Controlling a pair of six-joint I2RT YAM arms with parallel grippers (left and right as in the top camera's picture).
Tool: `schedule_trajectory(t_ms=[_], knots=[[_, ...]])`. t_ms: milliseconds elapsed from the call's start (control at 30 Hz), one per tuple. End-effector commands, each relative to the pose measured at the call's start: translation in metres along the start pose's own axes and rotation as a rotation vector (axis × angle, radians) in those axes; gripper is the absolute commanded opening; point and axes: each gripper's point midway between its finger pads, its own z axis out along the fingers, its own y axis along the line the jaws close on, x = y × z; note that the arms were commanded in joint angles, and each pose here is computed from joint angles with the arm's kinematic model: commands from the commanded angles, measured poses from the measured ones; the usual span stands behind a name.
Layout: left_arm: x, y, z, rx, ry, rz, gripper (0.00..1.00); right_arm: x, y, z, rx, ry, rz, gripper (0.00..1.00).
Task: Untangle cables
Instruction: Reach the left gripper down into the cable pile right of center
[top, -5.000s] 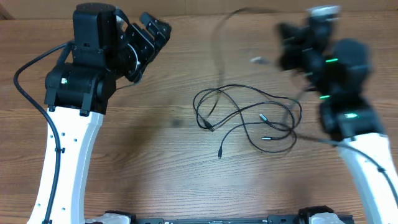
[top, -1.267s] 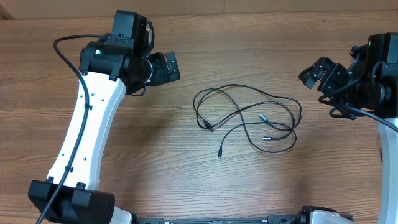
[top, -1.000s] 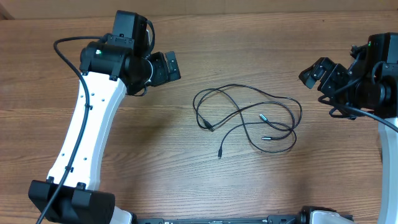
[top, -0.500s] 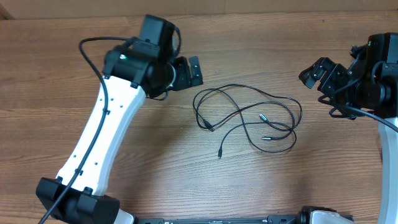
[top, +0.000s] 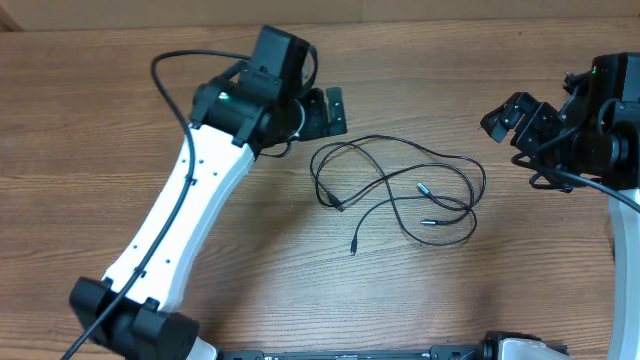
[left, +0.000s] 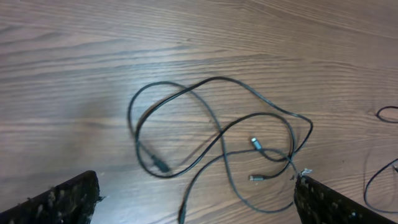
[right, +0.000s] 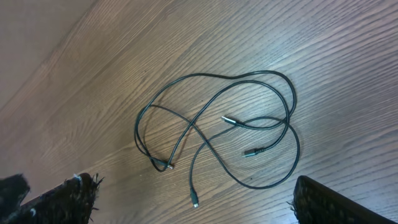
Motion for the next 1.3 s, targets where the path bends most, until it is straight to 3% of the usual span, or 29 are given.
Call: schedule_trajectory(t_ms=[0, 367, 500, 700, 867, 1000, 1133, 1267], knots=[[0.010, -0.004, 0.030, -0.013, 0.053, 0.004, 1.00, -0.002, 0.003, -0.002, -0.007, -0.006, -0.003, 1.00], [0.030, -0.087, 0.107, 0.366, 0.218, 0.043, 0.95, -0.002, 0.003, -0.002, -0.007, -0.006, -0.003, 1.00], [0.040, -0.112, 0.136, 0.471, 0.315, -0.122, 0.96, -0.002, 0.003, -0.002, -0.007, -0.006, -0.003, 1.00], [0.060, -0.153, 0.174, 0.617, 0.482, -0.344, 0.85, -0.002, 0.003, -0.002, -0.007, -0.006, -0.003, 1.00], [0.088, -0.169, 0.206, 0.586, 0.543, -0.449, 0.86, -0.002, 0.003, -0.002, -0.007, -0.006, -0.003, 1.00], [0.104, -0.174, 0.228, 0.529, 0.527, -0.513, 0.85, -0.002, 0.003, -0.002, -0.007, -0.006, -0.003, 1.00], [0.099, -0.175, 0.246, 0.464, 0.373, -0.519, 0.73, -0.002, 0.003, -0.002, -0.007, -0.006, -0.003, 1.00], [0.090, -0.182, 0.253, 0.438, 0.217, -0.527, 0.70, -0.002, 0.003, -0.002, -0.007, -0.006, -0.003, 1.00]])
